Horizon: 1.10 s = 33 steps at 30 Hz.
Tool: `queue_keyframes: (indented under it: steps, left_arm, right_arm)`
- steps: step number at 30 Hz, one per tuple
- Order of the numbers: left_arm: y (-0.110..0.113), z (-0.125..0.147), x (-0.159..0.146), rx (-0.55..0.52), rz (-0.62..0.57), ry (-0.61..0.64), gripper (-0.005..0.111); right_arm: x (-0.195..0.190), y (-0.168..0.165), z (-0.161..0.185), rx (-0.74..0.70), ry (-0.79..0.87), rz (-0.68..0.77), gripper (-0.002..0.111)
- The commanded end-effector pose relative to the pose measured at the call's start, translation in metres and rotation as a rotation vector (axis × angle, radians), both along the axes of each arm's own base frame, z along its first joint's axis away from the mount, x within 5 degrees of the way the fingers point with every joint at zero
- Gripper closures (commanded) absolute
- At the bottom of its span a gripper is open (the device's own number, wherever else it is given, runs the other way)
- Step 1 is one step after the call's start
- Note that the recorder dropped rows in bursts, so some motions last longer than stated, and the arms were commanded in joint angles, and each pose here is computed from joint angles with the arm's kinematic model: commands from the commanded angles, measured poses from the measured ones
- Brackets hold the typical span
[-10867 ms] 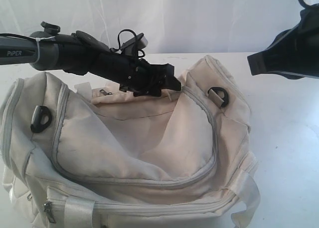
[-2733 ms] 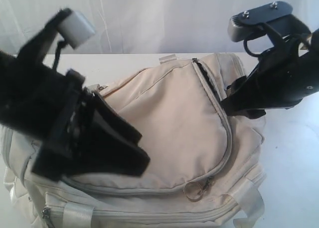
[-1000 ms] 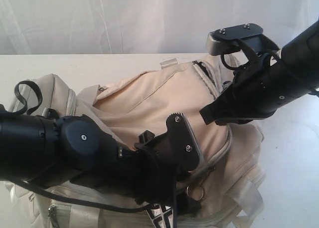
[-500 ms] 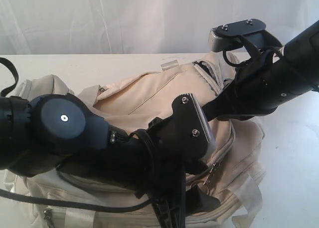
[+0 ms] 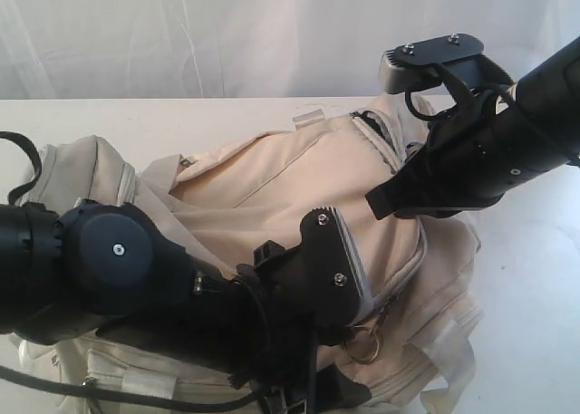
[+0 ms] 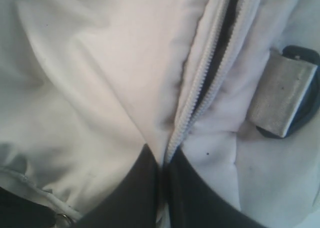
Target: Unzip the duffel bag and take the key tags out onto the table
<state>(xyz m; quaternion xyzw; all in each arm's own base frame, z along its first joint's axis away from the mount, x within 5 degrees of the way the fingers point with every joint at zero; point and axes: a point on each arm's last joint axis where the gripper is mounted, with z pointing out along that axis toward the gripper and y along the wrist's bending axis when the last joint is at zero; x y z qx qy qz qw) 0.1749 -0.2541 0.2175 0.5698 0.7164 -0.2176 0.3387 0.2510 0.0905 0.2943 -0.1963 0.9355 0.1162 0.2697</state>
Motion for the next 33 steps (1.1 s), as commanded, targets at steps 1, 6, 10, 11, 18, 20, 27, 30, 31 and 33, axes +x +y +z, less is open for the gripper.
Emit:
queue_keyframes:
  steps: [1, 6, 10, 11, 18, 20, 27, 30, 31, 33]
  left_arm:
    - [-0.005, -0.004, 0.002, -0.001, 0.017, 0.013, 0.048]
    - [-0.013, -0.003, 0.009, -0.006, 0.020, 0.003, 0.048]
    - [-0.019, -0.008, 0.015, 0.002, 0.032, -0.002, 0.048]
    - [-0.019, -0.009, 0.016, 0.005, 0.034, -0.001, 0.048]
    - [-0.019, -0.008, 0.018, 0.001, 0.051, -0.015, 0.068]
    - [-0.019, -0.008, 0.018, 0.001, 0.051, -0.015, 0.077]
    - [-0.018, -0.003, 0.017, -0.011, 0.052, -0.025, 0.089]
    - [-0.016, 0.009, 0.016, -0.039, 0.058, -0.051, 0.089]
    - [-0.014, 0.013, 0.015, -0.050, 0.058, -0.059, 0.089]
    - [-0.013, 0.020, 0.013, -0.067, 0.056, -0.070, 0.089]
  right_arm:
    - [0.001, -0.002, 0.008, 0.015, -0.042, -0.015, 0.108]
    - [0.001, -0.002, 0.008, 0.015, -0.042, -0.015, 0.108]
    - [0.001, -0.002, 0.008, 0.015, -0.042, -0.015, 0.108]
    - [0.001, -0.002, 0.008, 0.015, -0.042, -0.015, 0.108]
    - [0.001, -0.002, 0.008, 0.015, -0.042, -0.015, 0.108]
    - [0.001, -0.002, 0.008, 0.015, -0.042, -0.015, 0.108]
    - [0.001, -0.002, 0.008, 0.015, -0.042, -0.015, 0.108]
    - [0.001, -0.002, 0.008, 0.015, -0.042, -0.015, 0.108]
    - [0.001, -0.002, 0.008, 0.015, -0.042, -0.015, 0.108]
    - [0.001, -0.002, 0.008, 0.015, -0.042, -0.015, 0.108]
